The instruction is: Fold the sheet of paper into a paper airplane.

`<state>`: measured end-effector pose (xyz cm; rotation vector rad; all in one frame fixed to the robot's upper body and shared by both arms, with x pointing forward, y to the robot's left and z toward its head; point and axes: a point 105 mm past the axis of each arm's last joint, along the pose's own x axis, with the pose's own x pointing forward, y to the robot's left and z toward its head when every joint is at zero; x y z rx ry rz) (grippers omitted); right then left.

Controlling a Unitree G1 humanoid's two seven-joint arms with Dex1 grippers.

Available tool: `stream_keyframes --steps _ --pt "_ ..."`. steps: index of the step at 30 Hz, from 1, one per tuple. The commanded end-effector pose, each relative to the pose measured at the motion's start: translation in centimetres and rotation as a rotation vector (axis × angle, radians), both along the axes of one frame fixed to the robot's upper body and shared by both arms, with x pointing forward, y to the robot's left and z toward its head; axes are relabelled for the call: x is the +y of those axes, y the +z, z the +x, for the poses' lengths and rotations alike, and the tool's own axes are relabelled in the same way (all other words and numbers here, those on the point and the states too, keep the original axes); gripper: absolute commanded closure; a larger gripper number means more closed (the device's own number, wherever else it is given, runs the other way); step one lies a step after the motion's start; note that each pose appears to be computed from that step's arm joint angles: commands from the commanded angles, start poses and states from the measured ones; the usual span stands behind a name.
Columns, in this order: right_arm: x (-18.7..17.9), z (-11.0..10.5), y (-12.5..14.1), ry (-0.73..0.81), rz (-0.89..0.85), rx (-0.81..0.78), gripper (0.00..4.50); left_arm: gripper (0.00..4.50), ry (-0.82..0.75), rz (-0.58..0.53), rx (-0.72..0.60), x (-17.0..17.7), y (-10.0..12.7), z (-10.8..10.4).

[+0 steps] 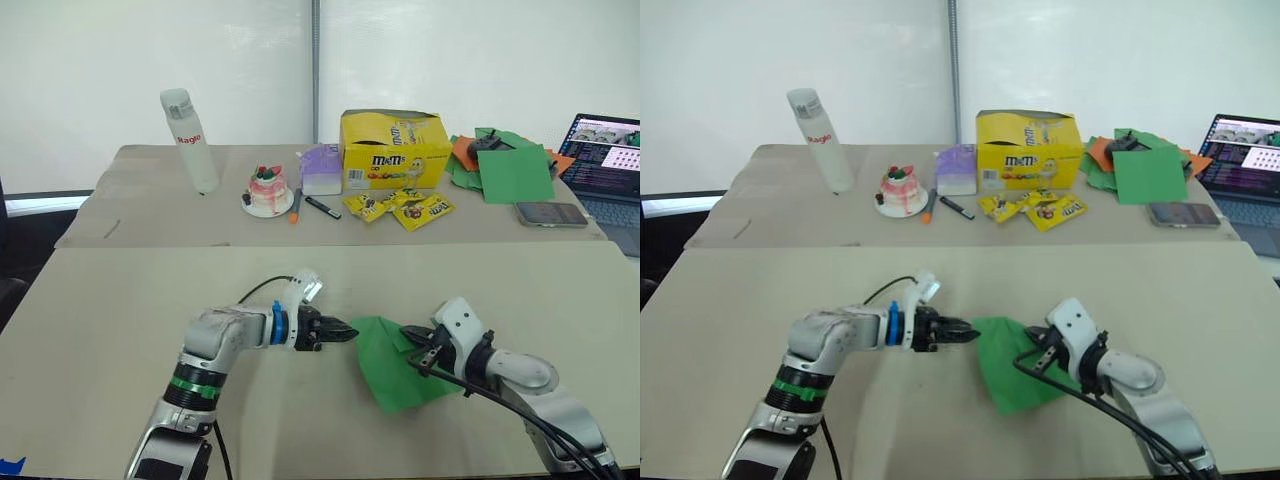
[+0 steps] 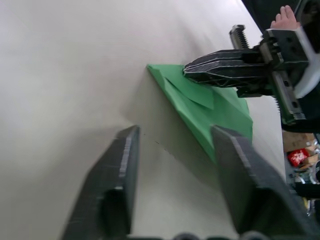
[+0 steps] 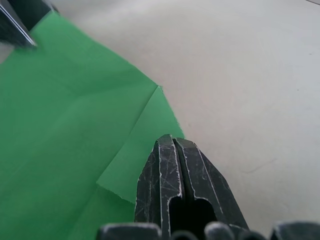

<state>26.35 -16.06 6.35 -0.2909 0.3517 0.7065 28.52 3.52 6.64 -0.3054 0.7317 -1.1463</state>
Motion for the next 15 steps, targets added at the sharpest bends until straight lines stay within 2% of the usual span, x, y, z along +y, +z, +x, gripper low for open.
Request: stream_keyframes --steps 1,3,9,15 --pt "-0.2 0.3 1.2 -0.005 -0.005 -0.035 4.5 3.88 -0.031 -0.032 -0.059 -1.2 1.4 0.4" --pt "-0.4 0.3 1.5 -0.013 -0.004 -0.045 4.5 4.46 -0.047 -0.043 -0.061 -1.7 1.7 0.5" --pt "-0.8 0.4 3.5 -0.038 0.019 -0.097 4.5 4.49 -0.128 -0.015 -0.141 -1.4 2.6 1.3" --pt "-0.6 0.5 5.8 -0.004 0.036 -0.156 4.5 4.49 -0.332 0.094 -0.37 -0.6 3.9 3.1"
